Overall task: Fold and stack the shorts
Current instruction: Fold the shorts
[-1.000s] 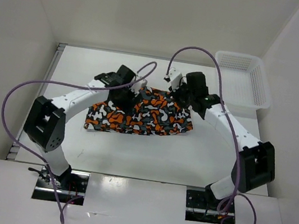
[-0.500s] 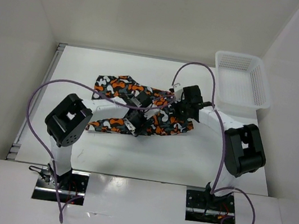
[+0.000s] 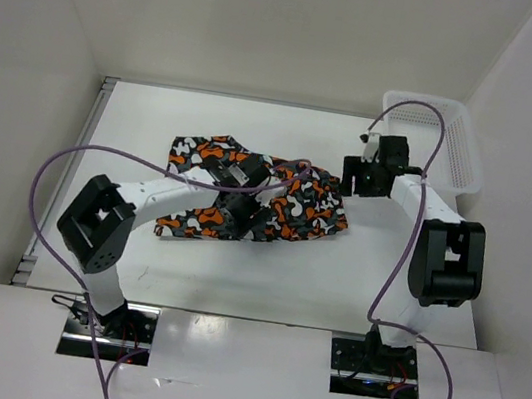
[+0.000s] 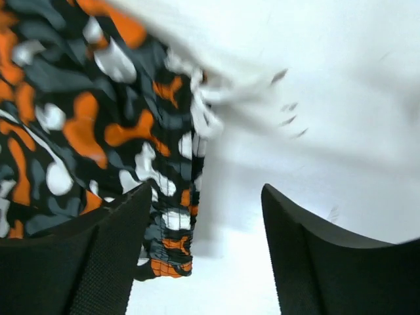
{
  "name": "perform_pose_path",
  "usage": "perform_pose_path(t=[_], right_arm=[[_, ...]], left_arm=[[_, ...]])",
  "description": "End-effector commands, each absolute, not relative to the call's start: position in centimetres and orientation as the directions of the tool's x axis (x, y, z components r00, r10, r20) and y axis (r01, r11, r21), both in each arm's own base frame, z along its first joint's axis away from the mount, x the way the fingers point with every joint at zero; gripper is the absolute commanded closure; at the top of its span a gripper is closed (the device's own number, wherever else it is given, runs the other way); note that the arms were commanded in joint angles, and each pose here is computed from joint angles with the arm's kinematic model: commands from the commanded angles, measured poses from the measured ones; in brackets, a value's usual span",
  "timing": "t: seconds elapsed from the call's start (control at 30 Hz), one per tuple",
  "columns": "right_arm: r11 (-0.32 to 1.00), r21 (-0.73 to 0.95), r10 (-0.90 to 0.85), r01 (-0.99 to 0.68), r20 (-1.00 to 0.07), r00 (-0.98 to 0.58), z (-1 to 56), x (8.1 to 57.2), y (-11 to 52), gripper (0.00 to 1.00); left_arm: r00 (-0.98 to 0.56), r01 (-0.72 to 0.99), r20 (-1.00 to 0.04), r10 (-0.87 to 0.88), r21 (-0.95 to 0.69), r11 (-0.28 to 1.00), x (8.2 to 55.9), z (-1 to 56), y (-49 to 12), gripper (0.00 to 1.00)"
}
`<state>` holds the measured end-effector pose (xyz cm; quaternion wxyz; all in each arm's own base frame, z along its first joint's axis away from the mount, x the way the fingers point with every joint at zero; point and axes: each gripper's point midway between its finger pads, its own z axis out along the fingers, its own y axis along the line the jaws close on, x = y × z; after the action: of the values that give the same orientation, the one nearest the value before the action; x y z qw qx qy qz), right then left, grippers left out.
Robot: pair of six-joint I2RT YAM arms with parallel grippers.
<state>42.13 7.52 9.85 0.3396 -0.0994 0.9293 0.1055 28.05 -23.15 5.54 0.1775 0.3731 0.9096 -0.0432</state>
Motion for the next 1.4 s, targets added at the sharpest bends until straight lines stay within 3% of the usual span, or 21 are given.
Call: perform_pose_path(t=[0.0,0.13,0.27,0.5,0.53,0.63,0.73,0.9,1.03,1.13,1.17,1.3,1.37], right_arm=[[0.939,0.199,-0.147,-0.279,-0.502,-0.852,5.2,38.1,8.8,0.26],[0.922,0.237,-0.177,-0.306,-0.445,-0.878,2.8,36.6,9.3,0.23],[0.911,0.275,-0.172,-0.307,-0.422,-0.89,1.5,36.2,9.8,0.23],[0.909,0.323,-0.128,-0.263,-0.384,-0.915,0.4,35.5,10.8,0.55],[0.911,0.328,-0.119,-0.25,-0.372,-0.921,0.2,35.2,10.8,0.68],[0.908,0.327,-0.127,-0.261,-0.38,-0.916,0.2,35.3,11.1,0.88],[0.921,0.303,-0.118,-0.243,-0.377,-0.919,0.1,35.4,10.6,1.0],[0.921,0.282,-0.124,-0.268,-0.44,-0.889,2.4,36.9,10.6,1.0],[0.922,0.24,-0.138,-0.304,-0.53,-0.837,6.2,38.9,10.5,1.0],[0.925,0.176,-0.18,-0.338,-0.58,-0.795,8.5,39.4,10.9,1.0],[0.931,0.147,-0.188,-0.333,-0.59,-0.785,8.9,39.6,10.4,1.0],[0.925,0.119,-0.219,-0.36,-0.608,-0.763,10.0,39.0,11.0,1.0],[0.926,0.102,-0.226,-0.362,-0.619,-0.752,10.5,38.8,10.7,1.0]], left_arm=[[-0.669,0.683,-0.416,0.616,-0.018,0.73,28.2,10.3,-22.8,0.25],[-0.752,0.568,-0.471,0.462,-0.107,0.816,32.1,12.2,-19.0,0.23],[-0.853,0.39,-0.416,0.315,-0.11,0.914,34.7,8.4,-12.2,0.23],[-0.924,0.243,-0.291,0.247,0.05,0.969,33.5,2.3,-5.3,0.23],[-0.938,0.232,-0.252,0.239,0.058,0.971,32.7,0.9,-4.6,0.23],[-0.95,0.22,-0.209,0.232,0.076,0.972,32.2,-0.7,-3.9,0.23],[-0.955,0.207,-0.197,0.222,0.094,0.974,32.0,-1.7,-3.2,0.23],[-0.962,0.185,-0.187,0.2,0.093,0.978,32.1,-2.3,-2.4,0.23],[-0.925,0.195,-0.313,0.217,0.1,0.976,35.7,3.5,-3.7,0.23],[-0.854,0.26,-0.438,0.279,0.105,0.96,38.6,9.2,-7.4,0.22],[-0.79,0.309,-0.53,0.308,0.09,0.947,40.7,12.6,-10.5,0.22],[-0.704,0.469,-0.597,0.386,0.017,0.883,42.6,14.9,-18.7,0.21],[-0.692,0.529,-0.591,0.415,-0.023,0.848,43.3,13.0,-22.1,0.21]])
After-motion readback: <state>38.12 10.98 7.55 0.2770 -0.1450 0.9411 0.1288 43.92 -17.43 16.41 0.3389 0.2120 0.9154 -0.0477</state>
